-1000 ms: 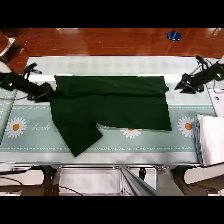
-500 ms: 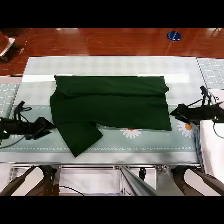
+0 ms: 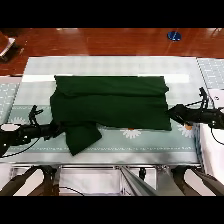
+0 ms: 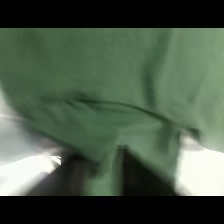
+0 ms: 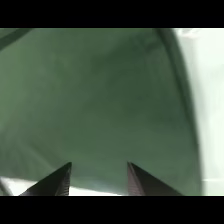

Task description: Fold the shirts.

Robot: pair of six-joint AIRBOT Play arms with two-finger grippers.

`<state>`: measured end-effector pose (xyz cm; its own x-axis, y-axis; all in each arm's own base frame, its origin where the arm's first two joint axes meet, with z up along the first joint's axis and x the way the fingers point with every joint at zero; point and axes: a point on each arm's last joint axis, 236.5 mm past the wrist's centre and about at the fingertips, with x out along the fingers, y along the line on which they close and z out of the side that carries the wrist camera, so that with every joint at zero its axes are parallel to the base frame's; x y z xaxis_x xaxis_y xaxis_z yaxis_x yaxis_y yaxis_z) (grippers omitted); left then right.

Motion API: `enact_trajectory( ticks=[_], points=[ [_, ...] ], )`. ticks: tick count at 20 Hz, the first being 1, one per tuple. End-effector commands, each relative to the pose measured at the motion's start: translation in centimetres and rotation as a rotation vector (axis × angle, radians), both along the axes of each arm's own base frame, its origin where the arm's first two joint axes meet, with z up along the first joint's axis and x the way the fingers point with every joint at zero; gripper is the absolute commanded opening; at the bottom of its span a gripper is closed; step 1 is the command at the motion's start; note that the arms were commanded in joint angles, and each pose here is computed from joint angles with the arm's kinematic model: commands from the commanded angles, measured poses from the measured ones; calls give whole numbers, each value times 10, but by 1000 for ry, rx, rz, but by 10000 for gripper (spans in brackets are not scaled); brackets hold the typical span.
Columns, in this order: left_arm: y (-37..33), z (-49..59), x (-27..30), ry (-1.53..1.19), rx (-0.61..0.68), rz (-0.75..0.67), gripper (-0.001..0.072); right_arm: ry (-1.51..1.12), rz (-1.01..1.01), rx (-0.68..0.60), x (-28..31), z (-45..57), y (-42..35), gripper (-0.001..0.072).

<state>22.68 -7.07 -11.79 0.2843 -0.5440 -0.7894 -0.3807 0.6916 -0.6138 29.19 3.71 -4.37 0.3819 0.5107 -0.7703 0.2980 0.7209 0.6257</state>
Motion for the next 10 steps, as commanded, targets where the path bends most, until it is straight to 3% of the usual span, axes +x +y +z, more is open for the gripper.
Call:
enact_trajectory(
  ticks=[1,4,8,10],
  points=[
    [-11,0,7,-23,-2,-17,18,73,-60,-125,-11,-9,-47,405],
    [-14,5,6,-20,-10,-51,18,277,-106,-192,-62,-35,-79,405],
    [-14,5,6,-21,-10,-52,18,333,-115,-47,-80,-53,-37,405],
    [-14,5,6,-21,-11,-52,18,327,-82,-55,-76,-57,-30,405]
  ],
)
